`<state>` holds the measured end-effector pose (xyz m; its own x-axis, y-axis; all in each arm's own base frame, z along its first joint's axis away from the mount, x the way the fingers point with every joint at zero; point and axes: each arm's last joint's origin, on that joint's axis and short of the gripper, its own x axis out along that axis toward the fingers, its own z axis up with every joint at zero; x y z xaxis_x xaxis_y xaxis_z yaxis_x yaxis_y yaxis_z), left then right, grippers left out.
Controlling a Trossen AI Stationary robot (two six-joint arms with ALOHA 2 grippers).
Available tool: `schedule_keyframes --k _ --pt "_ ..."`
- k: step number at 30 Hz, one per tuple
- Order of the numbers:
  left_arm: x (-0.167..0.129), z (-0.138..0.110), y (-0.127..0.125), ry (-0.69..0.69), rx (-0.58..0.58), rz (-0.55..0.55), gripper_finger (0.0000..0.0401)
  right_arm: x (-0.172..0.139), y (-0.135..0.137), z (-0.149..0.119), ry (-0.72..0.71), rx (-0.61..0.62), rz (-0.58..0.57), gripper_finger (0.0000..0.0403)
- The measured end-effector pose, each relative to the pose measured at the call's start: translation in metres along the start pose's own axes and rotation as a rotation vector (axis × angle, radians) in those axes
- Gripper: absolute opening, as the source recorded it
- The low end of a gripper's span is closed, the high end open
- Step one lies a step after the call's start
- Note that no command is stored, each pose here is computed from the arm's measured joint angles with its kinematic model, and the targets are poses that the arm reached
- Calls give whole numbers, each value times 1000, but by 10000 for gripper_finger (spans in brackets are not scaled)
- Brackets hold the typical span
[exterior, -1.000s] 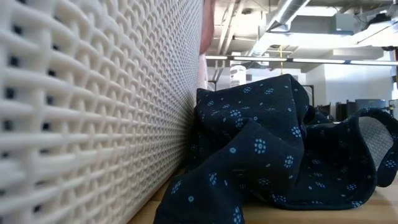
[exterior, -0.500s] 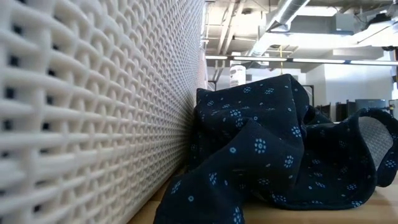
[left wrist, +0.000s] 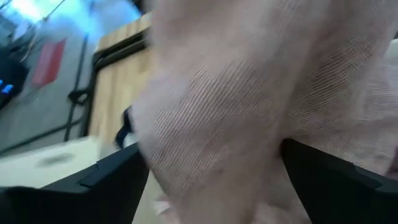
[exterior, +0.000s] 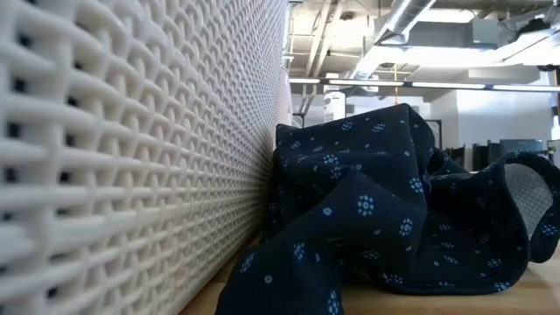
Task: Sort clothes
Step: Put the pink shirt into the bottom white laundry organizer
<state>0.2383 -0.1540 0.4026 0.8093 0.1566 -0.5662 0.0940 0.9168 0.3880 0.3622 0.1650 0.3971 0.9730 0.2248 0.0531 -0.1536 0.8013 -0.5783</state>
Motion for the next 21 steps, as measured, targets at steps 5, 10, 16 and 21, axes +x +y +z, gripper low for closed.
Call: schedule_keyframes --k 5,10,16,21 --pt "13 -1 -8 -47 103 -36 309 0 2 -2 35 18 29 0" --pt "12 0 -12 -63 137 -154 144 -3 3 -4 83 32 50 5" --pt "5 1 -18 -71 151 -257 10 -13 2 -2 134 50 79 8" --pt "-30 3 -26 -89 97 -332 3 -33 3 1 275 109 114 32"
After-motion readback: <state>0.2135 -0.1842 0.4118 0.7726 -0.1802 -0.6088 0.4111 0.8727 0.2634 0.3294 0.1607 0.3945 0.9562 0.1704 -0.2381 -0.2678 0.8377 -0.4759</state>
